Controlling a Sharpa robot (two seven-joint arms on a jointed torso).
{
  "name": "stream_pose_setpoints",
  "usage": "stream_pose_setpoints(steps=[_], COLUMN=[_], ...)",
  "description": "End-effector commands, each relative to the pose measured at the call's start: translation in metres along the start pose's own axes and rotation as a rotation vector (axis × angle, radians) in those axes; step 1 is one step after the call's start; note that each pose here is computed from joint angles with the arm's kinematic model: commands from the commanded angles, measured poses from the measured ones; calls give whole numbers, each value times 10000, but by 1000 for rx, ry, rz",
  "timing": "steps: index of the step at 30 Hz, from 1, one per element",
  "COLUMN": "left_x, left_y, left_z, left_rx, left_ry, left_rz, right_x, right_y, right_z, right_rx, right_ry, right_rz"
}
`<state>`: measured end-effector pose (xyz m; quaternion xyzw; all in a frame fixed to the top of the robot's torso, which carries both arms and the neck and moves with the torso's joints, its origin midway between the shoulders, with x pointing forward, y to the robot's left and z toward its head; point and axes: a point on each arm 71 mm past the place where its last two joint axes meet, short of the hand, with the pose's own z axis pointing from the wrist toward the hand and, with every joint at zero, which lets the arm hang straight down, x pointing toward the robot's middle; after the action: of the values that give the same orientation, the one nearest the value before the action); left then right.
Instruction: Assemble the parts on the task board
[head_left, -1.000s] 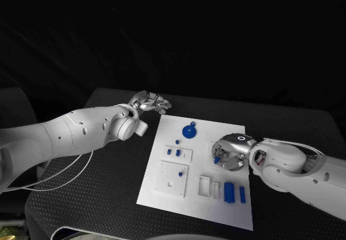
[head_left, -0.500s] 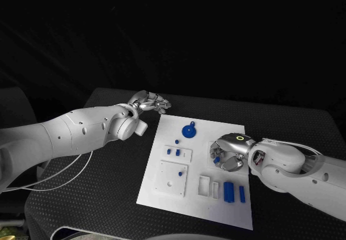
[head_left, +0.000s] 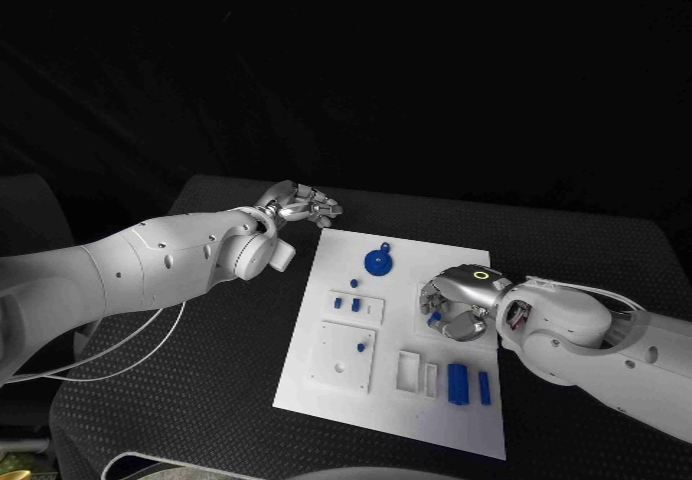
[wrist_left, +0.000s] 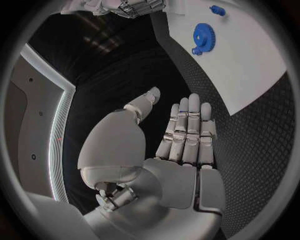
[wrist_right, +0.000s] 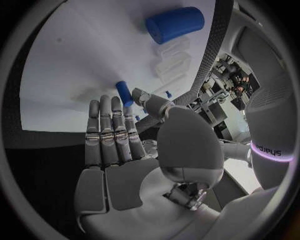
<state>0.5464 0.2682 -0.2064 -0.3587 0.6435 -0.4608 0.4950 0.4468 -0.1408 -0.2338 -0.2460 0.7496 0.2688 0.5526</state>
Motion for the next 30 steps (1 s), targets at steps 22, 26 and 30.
stream_pose_setpoints(steps=[22,26,30], left_x=[1,0,2], left_y=[-1,-1,-2], left_z=[-5,-6,-6], left_rx=[-4,-3,-3], left_ry=[11,11,11], left_rz=[-9,-9,-9], right_x=[11,-4,-20], right_y=[3,14,29], right_z=[-3,-5,-10], right_rx=[8,7,1], right_ry=[-1,-22,-43], right_rz=[-58,-73,-87])
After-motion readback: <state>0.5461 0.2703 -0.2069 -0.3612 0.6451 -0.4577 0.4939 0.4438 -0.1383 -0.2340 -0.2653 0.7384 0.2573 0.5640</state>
